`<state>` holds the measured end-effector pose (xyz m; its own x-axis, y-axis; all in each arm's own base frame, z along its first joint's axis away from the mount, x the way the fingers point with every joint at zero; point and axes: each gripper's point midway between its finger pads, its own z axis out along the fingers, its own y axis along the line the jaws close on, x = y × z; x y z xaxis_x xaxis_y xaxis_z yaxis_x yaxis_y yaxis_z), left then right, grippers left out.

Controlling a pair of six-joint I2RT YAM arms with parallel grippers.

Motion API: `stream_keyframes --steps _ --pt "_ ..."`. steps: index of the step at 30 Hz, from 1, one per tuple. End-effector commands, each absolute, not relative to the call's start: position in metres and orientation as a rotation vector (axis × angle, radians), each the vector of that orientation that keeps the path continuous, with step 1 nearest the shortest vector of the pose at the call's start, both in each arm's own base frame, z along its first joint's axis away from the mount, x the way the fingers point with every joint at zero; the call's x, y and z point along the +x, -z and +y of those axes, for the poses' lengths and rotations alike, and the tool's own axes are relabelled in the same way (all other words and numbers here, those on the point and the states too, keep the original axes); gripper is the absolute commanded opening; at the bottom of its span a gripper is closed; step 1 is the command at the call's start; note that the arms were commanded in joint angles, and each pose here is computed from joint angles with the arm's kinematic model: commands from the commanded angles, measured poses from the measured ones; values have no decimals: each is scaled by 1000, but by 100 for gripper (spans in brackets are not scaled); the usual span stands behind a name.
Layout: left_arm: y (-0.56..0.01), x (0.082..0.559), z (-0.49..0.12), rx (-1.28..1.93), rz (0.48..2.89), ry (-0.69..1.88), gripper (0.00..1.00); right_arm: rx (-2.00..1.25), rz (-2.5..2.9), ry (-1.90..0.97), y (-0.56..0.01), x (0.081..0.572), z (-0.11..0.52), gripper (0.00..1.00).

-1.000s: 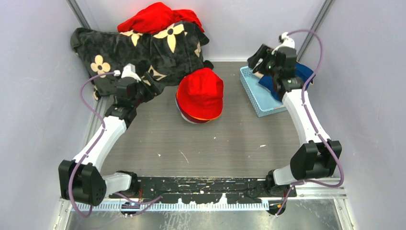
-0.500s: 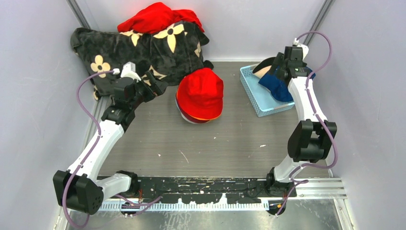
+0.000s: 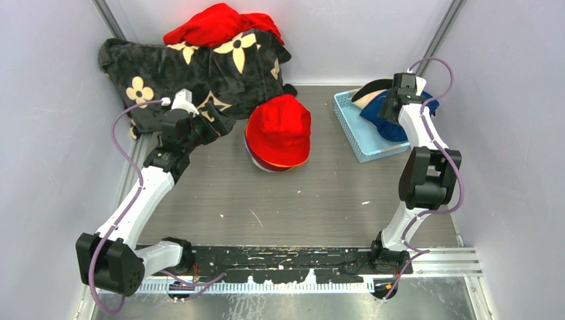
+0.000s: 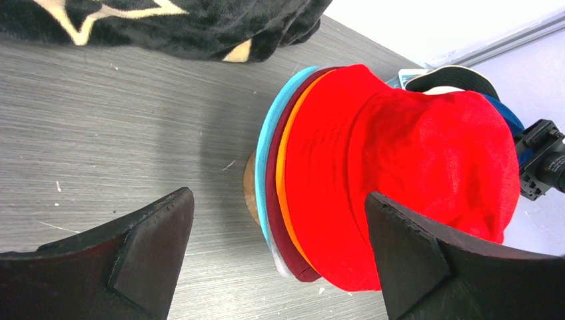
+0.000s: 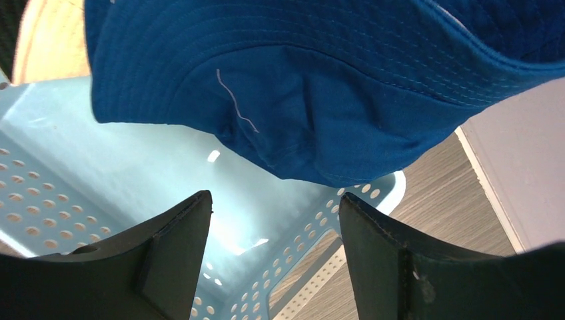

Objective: Stack the hats

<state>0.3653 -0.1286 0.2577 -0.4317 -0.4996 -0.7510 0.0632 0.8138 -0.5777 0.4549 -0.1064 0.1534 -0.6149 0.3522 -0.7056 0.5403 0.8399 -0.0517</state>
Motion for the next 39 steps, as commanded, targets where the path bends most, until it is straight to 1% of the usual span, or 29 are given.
stream_keyframes --steps 1,5,8,9,11,12,13,14,15,21,23,24,26,27,31,36,39 --pt "-267 370 -135 -303 1880 692 99 679 2280 454 -148 451 -126 74" --pt "-265 373 -137 -301 1889 700 98 699 2297 492 -131 452 -134 70" --pt "-265 373 -137 -303 1889 702 98 712 2312 533 -120 454 -142 60" --pt "-265 373 -137 -302 1888 700 98 717 2312 548 -118 455 -146 54" --pt "-265 373 -136 -304 1888 694 98 722 2308 575 -113 458 -152 39" --pt "-265 373 -136 -303 1889 693 98 721 2310 594 -111 459 -154 27" --pt "-264 372 -136 -302 1892 692 98 723 2308 607 -112 459 -156 12" --pt "-263 373 -136 -303 1893 689 98 727 2293 609 -118 459 -157 2" --pt "-262 373 -136 -303 1896 688 98 728 2272 599 -125 459 -156 1" --pt "-262 375 -139 -305 1897 703 98 639 2083 494 -206 457 -120 1" --pt "-261 376 -141 -304 1901 706 98 592 2069 469 -225 459 -105 1" --pt "-262 376 -141 -302 1901 708 98 571 2089 452 -227 461 -100 6" --pt "-262 376 -142 -301 1901 709 98 546 2144 426 -223 464 -94 29" --pt "-262 376 -142 -299 1902 708 98 534 2169 418 -220 465 -92 34" --pt "-265 375 -141 -297 1897 702 98 520 2243 420 -199 468 -87 45" --pt "-265 374 -140 -296 1895 696 98 516 2299 475 -175 467 -91 65" --pt "-264 374 -139 -297 1896 695 98 515 2314 521 -161 468 -96 66"
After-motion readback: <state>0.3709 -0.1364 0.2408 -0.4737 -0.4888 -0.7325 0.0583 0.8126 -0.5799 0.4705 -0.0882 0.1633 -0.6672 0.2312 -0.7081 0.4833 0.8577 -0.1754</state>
